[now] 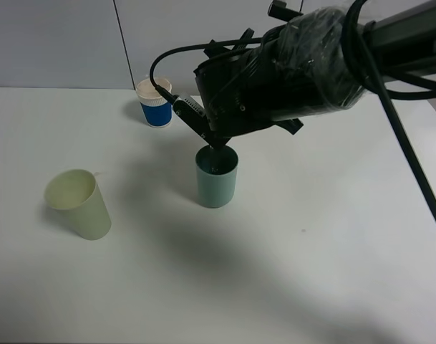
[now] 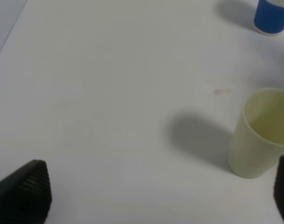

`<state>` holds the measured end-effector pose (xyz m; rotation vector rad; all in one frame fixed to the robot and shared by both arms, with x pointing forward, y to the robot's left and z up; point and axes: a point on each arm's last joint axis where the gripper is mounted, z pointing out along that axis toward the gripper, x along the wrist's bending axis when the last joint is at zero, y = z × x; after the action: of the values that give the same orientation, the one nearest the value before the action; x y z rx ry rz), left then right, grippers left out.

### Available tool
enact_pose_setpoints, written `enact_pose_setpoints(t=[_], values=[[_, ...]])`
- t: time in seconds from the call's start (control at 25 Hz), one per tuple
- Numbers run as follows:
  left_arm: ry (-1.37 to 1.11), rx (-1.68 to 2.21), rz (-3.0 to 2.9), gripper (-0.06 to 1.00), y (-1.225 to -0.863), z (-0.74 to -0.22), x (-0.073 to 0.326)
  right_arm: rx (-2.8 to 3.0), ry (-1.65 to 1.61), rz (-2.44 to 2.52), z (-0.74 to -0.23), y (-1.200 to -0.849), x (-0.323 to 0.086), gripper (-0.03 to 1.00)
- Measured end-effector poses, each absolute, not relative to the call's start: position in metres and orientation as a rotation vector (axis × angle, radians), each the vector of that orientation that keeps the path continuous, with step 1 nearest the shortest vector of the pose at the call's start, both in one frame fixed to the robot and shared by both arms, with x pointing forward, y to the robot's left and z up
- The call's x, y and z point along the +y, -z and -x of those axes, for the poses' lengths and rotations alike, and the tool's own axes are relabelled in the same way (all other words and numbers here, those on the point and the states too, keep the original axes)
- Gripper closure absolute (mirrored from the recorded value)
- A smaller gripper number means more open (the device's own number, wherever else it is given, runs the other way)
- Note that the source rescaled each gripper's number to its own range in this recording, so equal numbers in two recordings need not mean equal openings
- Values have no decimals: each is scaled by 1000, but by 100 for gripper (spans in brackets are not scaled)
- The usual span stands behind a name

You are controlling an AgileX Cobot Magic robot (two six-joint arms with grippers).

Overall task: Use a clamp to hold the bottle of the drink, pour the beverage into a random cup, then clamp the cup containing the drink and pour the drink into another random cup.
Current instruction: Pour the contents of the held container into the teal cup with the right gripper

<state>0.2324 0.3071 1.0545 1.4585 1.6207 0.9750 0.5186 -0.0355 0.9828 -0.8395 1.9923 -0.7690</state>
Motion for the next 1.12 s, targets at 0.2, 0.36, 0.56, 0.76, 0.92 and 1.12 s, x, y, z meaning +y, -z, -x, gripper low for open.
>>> enact_pose_setpoints(t=[0.2,0.36,0.56,0.76,0.92,1.12], values=[[-975,1621,-1459,6,-1054,-232,307,1985,780,841,-519,-983,-36,96],[-975,1621,-1459,6,-1054,-232,307,1981,781,842,-519,-984,-36,96],[-975,1621,-1459,6,-1054,-232,307,1957,804,853,-520,-985,-36,96],[-975,1621,-1459,6,-1054,-232,307,1931,820,860,-521,-987,-36,96],[-975,1621,-1459,6,-1054,-232,307,1928,821,861,-521,-987,-36,96],[-975,1621,-1459,6,-1054,-232,307,1897,821,882,-518,-989,-32,96]])
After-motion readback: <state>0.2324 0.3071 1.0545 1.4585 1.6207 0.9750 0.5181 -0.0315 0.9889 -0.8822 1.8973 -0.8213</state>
